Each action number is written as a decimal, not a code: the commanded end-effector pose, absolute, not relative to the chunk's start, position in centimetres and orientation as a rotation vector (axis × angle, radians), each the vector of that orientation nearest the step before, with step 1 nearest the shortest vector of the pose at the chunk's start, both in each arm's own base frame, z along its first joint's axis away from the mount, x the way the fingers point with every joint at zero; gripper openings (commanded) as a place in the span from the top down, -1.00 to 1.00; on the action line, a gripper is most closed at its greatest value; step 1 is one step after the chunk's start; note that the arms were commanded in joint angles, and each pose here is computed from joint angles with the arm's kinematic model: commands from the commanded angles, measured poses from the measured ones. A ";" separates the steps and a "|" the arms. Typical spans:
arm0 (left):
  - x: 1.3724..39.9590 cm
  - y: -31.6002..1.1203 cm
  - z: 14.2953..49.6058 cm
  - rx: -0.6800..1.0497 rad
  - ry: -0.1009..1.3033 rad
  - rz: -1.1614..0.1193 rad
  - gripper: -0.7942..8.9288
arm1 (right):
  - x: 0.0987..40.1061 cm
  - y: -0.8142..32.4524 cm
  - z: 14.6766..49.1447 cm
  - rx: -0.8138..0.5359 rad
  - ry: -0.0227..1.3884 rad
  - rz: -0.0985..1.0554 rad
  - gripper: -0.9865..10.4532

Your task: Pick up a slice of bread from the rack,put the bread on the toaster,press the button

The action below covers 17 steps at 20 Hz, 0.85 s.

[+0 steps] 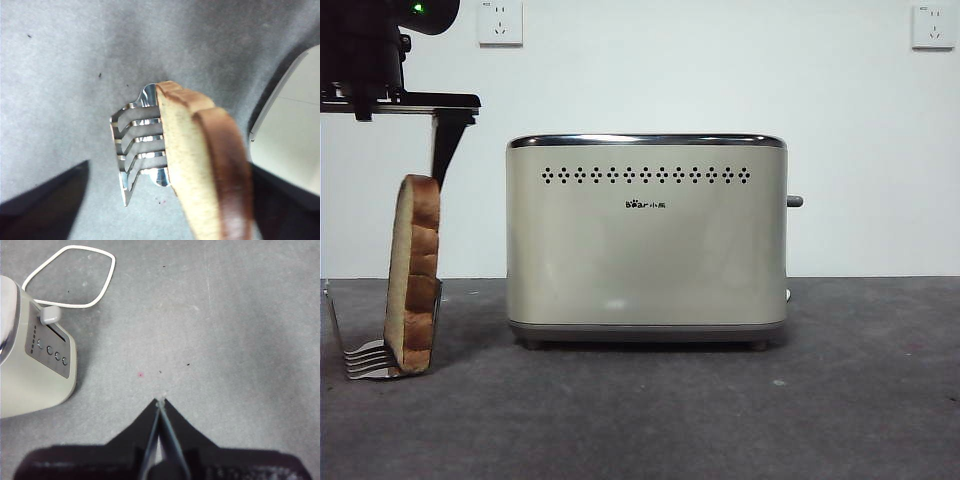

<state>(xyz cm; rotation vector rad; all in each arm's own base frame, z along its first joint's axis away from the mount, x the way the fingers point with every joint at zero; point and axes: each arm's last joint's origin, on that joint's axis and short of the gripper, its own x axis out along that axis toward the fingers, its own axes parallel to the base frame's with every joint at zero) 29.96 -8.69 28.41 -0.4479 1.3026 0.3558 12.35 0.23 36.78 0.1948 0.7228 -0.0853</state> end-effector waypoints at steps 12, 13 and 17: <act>29.8 -9.0 28.4 -0.324 1.313 0.268 0.80 | 12.2 0.2 36.6 0.199 0.743 -0.094 0.83; 29.8 -8.8 28.7 -0.328 1.306 0.262 0.80 | 12.2 0.2 36.7 0.199 0.742 -0.094 0.83; 29.5 -8.2 31.9 -0.289 1.275 0.205 0.79 | 12.3 0.2 36.7 0.200 0.737 -0.094 0.83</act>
